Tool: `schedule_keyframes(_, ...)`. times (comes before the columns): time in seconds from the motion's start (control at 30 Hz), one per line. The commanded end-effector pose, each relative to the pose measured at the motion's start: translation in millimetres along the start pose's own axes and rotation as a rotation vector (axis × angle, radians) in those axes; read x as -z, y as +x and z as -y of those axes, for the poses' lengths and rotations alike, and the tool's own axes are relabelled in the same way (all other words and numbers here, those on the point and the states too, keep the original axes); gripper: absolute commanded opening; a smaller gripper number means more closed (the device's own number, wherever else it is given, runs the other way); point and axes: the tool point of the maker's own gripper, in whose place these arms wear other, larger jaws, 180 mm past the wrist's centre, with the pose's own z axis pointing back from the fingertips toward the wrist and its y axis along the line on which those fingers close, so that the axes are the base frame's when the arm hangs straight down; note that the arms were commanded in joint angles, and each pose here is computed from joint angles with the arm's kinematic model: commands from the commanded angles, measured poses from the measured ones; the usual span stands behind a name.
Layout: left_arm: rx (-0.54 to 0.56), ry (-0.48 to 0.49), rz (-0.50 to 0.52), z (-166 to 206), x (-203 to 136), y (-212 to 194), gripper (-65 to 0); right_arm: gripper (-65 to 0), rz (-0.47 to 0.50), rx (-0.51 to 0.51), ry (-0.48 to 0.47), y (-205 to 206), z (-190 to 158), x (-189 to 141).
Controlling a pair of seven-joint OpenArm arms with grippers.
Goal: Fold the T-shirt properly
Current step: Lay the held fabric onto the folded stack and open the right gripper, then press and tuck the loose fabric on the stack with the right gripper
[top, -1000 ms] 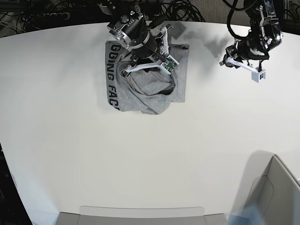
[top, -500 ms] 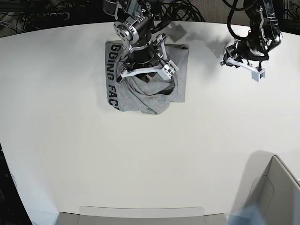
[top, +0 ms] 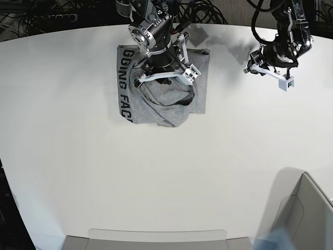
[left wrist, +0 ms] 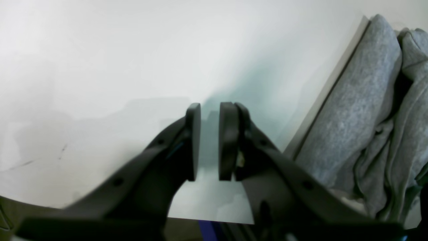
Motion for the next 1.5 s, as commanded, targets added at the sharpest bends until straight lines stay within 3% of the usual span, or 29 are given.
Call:
schedule_keyframes(0.0, 0.011, -0.004, 0.020, 0.7, -3.5, 6.2, -55.1, -49.2, 0.113, 0.010, 0.223, 30.4, -71.9, -31.7)
schedule_keyframes(0.2, 0.005, 0.001, 0.013, -1.6, -1.7, 4.8, -55.0, -49.3, 0.138, 0.032, 0.274, 34.1, -77.6, -32.7)
schedule_keyframes(0.27, 0.006, 0.002, 0.014, -1.9, -1.8, 5.1, -55.0, -49.3, 0.128, 0.065, 0.237, 30.8, -58.3, -24.2)
schedule_keyframes(0.37, 0.005, -0.001, 0.013, -1.3, -1.7, 4.7, -55.0, -49.4, 0.149, 0.188, 0.243, 28.3, -31.7, -13.4)
schedule_keyframes(0.57, 0.005, -0.001, 0.014, -1.3, -1.7, 5.0, -55.0, -53.8, 0.352, 0.615, 0.493, 41.6, 1.4, -24.6)
schedule_keyframes(0.63, 0.005, -0.001, 0.014, -1.3, -1.7, 5.0, -55.0, -55.7, 0.400, 0.670, 0.555, 36.9, 15.2, -32.3)
schedule_keyframes(0.7, 0.005, -0.001, 0.014, -1.3, -1.7, 5.0, -55.0, -55.4, 0.400, 0.609, 0.617, 25.4, 20.3, -39.9)
schedule_keyframes(0.77, 0.004, -0.002, 0.014, -1.0, -1.7, 5.0, -55.0, -51.1, 0.370, 0.556, 0.664, 15.2, 16.8, -43.4)
schedule_keyframes(0.9, 0.004, -0.002, 0.014, -1.0, -1.7, 5.0, -55.0, -33.8, 0.322, 0.565, 0.671, 1.3, 19.0, -44.3)
schedule_keyframes(1.0, 0.004, -0.003, 0.015, -0.7, -1.7, 5.5, -55.0, -20.5, 0.292, 0.515, 0.706, -7.6, 10.0, -47.4)
schedule_keyframes(1.1, -0.001, -0.010, 0.012, 1.5, -0.5, 3.4, -55.0, -13.0, 0.277, 0.488, 0.710, -9.2, 6.8, -46.9)
schedule_keyframes(1.47, -0.012, -0.015, 0.006, 3.0, 0.7, -0.2, -55.0, -12.8, 0.260, 0.463, 0.623, -10.7, 12.7, -35.6)
